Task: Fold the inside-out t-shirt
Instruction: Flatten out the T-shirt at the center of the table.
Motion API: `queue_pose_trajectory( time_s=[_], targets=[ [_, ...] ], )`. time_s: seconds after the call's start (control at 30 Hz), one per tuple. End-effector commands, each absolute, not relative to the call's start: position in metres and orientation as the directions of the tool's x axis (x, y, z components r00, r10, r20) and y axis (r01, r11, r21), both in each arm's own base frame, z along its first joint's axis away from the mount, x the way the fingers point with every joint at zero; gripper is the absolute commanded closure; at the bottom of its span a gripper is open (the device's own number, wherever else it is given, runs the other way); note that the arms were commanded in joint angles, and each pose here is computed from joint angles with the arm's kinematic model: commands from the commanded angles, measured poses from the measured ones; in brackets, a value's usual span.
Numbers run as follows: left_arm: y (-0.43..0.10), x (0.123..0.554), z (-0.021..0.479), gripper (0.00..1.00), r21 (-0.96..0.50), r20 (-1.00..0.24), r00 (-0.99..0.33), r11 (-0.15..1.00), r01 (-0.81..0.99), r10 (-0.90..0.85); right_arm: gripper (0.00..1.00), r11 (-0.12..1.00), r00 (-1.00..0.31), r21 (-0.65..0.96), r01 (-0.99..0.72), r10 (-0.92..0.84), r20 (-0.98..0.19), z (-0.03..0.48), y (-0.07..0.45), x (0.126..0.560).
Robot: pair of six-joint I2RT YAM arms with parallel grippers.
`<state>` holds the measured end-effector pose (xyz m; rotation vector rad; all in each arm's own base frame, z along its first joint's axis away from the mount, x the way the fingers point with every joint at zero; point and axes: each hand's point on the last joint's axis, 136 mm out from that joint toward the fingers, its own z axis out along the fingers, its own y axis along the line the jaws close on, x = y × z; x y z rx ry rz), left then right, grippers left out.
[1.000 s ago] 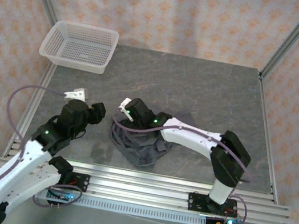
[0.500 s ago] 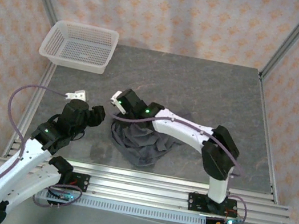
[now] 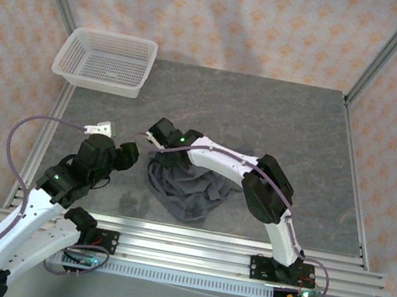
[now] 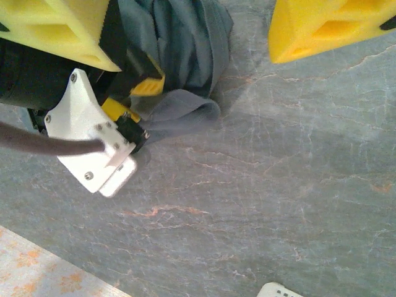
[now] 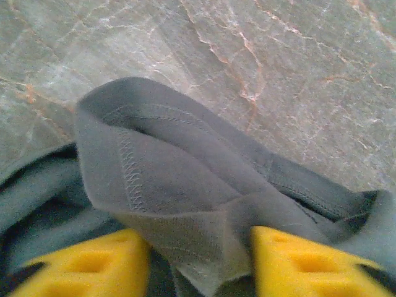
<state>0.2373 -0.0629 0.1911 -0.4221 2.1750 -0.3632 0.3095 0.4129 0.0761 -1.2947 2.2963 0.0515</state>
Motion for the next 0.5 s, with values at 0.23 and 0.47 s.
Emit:
queue_pose_trajectory(
  time_s=[0.23,0.47],
  targets=[
    [-0.060,0.238,0.190,0.37,-0.402,-0.700,-0.566,0.895,-0.192,-0.435,1.00,0.672,-0.448,-0.147,-0.726,-0.624,-0.640,0.130,0.414,0.339],
    [-0.061,0.238,0.188,0.37,-0.402,-0.699,-0.568,0.896,-0.190,-0.434,1.00,0.680,-0.552,0.145,-0.718,-0.431,-0.714,0.158,0.406,0.342]
  ],
)
